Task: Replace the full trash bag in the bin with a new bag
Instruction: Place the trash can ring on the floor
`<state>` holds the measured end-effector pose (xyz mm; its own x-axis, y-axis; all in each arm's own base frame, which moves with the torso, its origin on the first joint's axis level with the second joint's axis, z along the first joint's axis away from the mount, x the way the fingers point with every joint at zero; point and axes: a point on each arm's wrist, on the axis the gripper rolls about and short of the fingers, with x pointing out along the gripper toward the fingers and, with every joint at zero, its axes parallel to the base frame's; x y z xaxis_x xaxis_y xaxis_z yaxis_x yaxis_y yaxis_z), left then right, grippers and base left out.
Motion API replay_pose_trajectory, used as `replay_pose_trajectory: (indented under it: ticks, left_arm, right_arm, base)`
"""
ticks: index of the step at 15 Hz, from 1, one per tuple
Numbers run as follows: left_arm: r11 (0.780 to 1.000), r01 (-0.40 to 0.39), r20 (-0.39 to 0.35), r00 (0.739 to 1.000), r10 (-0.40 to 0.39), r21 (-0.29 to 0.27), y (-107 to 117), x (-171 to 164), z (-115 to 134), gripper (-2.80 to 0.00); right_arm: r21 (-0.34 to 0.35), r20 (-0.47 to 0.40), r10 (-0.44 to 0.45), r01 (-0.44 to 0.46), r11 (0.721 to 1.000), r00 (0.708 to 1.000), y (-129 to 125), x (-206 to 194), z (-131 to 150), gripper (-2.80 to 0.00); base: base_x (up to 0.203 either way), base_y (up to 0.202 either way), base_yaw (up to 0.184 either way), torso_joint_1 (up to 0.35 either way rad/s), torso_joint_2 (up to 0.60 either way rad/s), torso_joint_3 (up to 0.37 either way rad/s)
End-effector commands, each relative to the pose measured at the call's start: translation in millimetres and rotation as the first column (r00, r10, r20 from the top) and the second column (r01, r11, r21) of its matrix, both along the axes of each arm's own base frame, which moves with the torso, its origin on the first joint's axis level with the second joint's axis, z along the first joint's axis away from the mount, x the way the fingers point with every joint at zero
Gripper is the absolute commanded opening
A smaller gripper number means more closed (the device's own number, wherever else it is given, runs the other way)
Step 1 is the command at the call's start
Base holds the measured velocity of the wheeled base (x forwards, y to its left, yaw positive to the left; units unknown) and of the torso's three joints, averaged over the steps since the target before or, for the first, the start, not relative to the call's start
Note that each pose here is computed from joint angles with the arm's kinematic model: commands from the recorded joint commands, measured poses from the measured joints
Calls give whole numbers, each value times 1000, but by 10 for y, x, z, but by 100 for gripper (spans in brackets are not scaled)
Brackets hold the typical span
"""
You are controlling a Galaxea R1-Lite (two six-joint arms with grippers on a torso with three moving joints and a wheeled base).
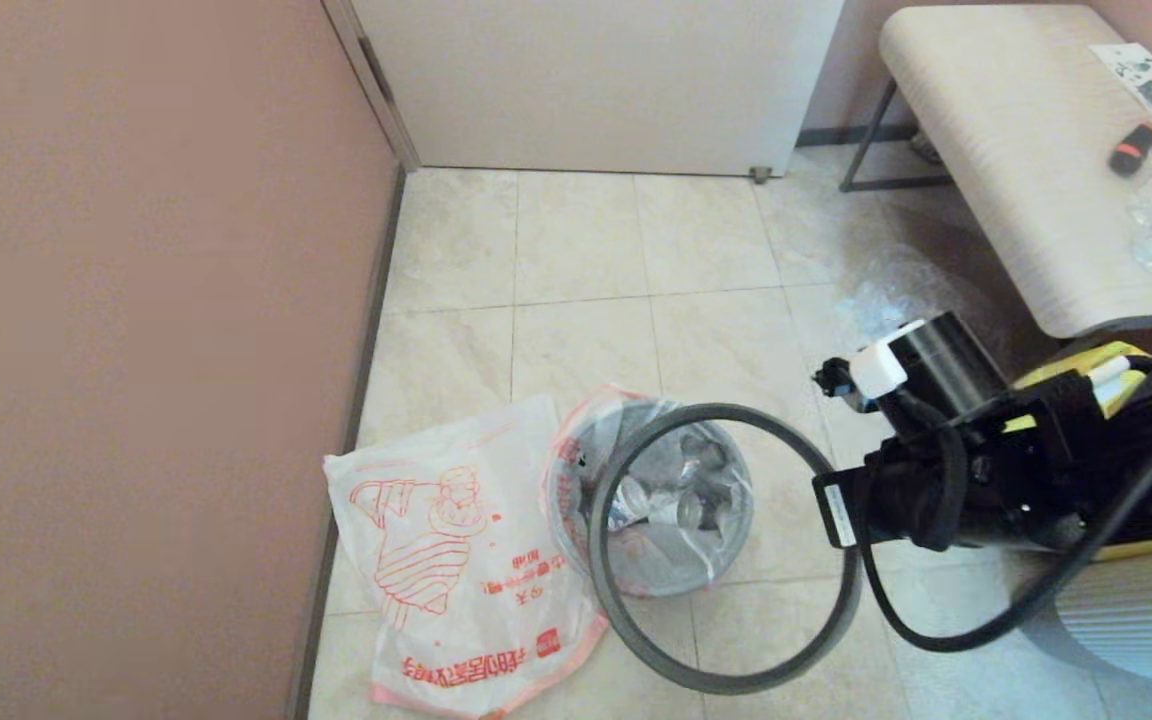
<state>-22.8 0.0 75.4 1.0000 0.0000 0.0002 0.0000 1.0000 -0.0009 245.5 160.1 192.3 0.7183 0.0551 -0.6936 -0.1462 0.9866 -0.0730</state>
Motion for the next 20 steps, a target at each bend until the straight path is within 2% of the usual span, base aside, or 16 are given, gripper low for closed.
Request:
replay_pose_trajectory:
  ticks: [1, 9, 11, 16, 20]
  left_arm:
    - [1000, 0, 0, 1000, 0, -1, 0, 0, 0, -280]
    - [1000, 0, 0, 1000, 0, 0, 0, 0, 0, -280]
    - [1000, 0, 0, 1000, 0, 1, 0, 0, 0, -280]
    - [1000, 0, 0, 1000, 0, -1, 0, 0, 0, -280]
    - [1000, 0, 0, 1000, 0, -1, 0, 0, 1, -280]
  right_arm:
    - [25, 36, -9, 8, 1000, 999, -151, -192, 136, -280]
    - [20, 3, -140, 140, 990, 990, -752, -648, 155, -280]
    - [-5, -34, -210, 210, 978, 977, -948, -741, 127, -280]
    - [-61, -106, -348, 343, 937, 931, -1252, -817, -103, -280]
    - [-105, -187, -408, 395, 913, 893, -1367, -661, -281, -280]
  base:
    - [0, 0, 0, 0, 0, 0]
    - [0, 0, 0, 0, 0, 0]
    - [0, 0, 0, 0, 0, 0]
    - [0, 0, 0, 0, 0, 0]
    - [0, 0, 0, 0, 0, 0]
